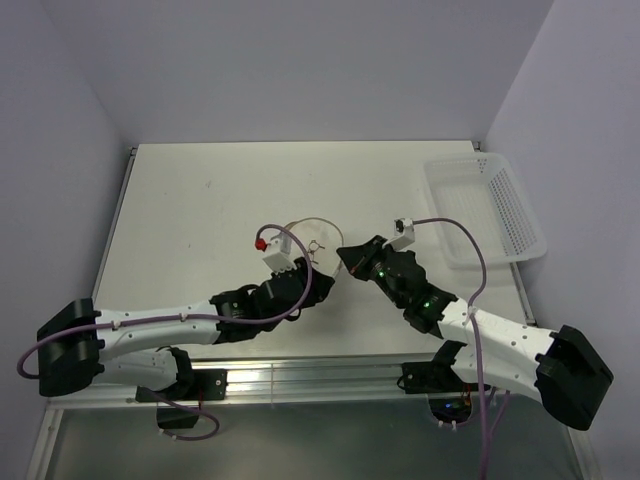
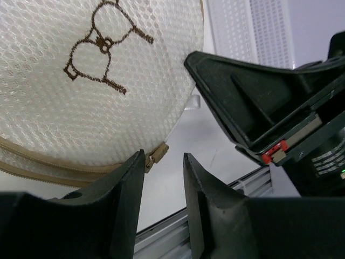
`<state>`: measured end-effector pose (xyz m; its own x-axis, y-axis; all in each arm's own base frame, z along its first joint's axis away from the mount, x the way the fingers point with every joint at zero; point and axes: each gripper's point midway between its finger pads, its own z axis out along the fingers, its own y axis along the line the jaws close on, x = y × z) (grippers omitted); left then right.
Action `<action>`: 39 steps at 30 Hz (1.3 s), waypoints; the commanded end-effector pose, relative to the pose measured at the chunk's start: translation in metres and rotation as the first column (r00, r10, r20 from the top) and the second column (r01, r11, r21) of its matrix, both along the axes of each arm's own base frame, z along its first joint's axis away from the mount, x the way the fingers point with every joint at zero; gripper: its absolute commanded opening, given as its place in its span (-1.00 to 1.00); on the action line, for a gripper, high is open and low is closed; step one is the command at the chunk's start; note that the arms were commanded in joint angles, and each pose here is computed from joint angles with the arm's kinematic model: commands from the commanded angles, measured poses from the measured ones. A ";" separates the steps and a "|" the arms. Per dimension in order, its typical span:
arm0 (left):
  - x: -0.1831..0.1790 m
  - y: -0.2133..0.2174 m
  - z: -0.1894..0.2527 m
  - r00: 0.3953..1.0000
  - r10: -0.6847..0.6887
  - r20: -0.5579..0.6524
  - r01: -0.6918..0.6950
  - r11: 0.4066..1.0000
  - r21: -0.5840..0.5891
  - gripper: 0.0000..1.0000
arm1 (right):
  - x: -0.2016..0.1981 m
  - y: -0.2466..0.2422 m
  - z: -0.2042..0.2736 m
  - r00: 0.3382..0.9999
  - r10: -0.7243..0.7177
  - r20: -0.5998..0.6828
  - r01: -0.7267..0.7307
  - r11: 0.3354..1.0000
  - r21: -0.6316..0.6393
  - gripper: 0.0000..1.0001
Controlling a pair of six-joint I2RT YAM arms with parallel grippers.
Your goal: Place the bra in the laundry bag and zip it closed
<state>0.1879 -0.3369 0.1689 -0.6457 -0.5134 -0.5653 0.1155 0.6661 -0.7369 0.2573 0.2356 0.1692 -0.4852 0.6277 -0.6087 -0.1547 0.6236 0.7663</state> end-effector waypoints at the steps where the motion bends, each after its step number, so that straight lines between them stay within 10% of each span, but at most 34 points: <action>1: -0.003 -0.003 -0.004 0.999 -0.043 0.030 0.040 0.994 0.104 -0.18 | 0.003 0.006 0.012 0.998 0.003 0.057 -0.004 1.000 0.022 -1.00; 15: 0.021 -0.022 -0.004 0.982 -0.071 0.175 -0.018 0.889 0.458 -0.55 | 0.001 0.007 0.013 0.998 0.010 0.069 -0.007 0.999 -0.038 -1.00; 26: 0.024 -0.031 -0.010 0.963 -0.131 0.235 -0.038 0.799 0.600 -0.26 | 0.004 0.017 0.018 0.998 0.026 0.048 -0.024 0.999 -0.042 -1.00; 30: 0.026 -0.029 -0.006 0.960 -0.126 0.249 -0.051 0.799 0.600 -0.97 | 0.007 0.018 0.017 0.999 0.024 0.032 -0.022 0.999 -0.050 -1.00; 39: 0.019 0.004 0.013 0.961 -0.021 0.275 -0.122 0.862 0.491 -1.00 | 0.020 0.009 0.014 1.000 -0.005 0.020 0.006 0.999 -0.049 -1.00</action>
<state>0.2038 -0.3412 0.1497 -0.4694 0.0048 -0.8830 0.2640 0.9550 -0.1352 0.2692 0.2400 0.1629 -0.4850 0.5723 -0.6612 -0.1427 0.6942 0.7055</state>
